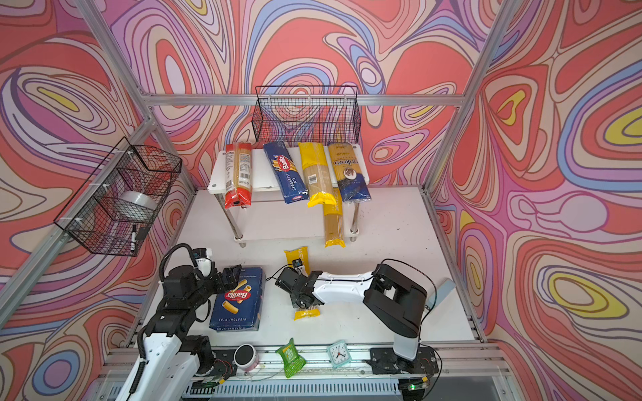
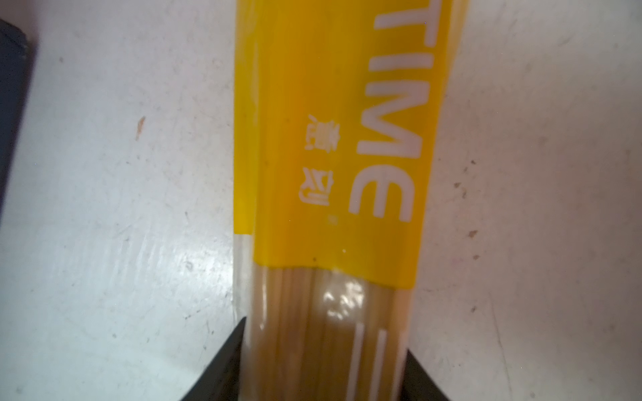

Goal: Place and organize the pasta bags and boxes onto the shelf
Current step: 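Close the right gripper on the yellow bag's clear lower end, then lift the yellow bag and turn it upright with the right gripper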

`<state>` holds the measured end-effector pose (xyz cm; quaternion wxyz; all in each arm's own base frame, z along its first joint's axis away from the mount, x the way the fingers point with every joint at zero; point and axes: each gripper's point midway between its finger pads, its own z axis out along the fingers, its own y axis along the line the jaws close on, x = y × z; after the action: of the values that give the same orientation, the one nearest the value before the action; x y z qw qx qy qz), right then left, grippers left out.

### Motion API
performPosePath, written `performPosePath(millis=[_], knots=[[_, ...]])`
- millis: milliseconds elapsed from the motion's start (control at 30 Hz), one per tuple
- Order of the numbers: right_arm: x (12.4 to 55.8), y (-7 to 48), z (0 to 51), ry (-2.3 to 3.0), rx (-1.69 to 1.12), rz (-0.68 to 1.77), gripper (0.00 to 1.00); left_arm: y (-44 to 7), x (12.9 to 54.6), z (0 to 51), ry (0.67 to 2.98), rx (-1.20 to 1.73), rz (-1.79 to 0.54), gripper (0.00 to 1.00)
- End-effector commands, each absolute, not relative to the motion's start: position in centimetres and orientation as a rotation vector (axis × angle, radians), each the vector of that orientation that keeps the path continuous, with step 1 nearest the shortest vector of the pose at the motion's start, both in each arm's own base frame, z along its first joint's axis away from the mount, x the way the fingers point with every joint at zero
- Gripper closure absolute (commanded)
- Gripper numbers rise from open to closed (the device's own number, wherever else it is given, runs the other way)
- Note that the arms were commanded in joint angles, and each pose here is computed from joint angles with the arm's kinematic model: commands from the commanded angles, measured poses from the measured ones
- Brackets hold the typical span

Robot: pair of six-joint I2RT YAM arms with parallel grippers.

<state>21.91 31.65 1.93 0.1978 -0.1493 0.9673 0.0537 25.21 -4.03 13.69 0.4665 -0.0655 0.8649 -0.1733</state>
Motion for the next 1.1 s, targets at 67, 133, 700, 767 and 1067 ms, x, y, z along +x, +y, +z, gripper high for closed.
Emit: performPosePath(millis=[67,133,700,767,1067], knots=[[20.9,30.4,1.0,2.743,-0.429,0.133,0.63,-4.0,25.4,13.8,2.111,-0.148,-0.416,0.0],[21.2,30.9,1.6,2.726,-0.418,0.164,0.7,-3.9,25.4,13.8,2.109,-0.149,-0.416,0.0],[24.3,33.1,9.5,2.468,-0.319,0.36,1.0,-4.0,25.4,13.9,2.105,-0.146,-0.417,0.0],[24.5,33.2,10.2,2.443,-0.311,0.385,1.0,-3.9,25.3,13.9,2.103,-0.148,-0.416,0.0],[25.2,32.6,10.9,2.417,-0.284,0.375,1.0,-3.9,25.3,14.0,2.098,-0.15,-0.412,0.0]])
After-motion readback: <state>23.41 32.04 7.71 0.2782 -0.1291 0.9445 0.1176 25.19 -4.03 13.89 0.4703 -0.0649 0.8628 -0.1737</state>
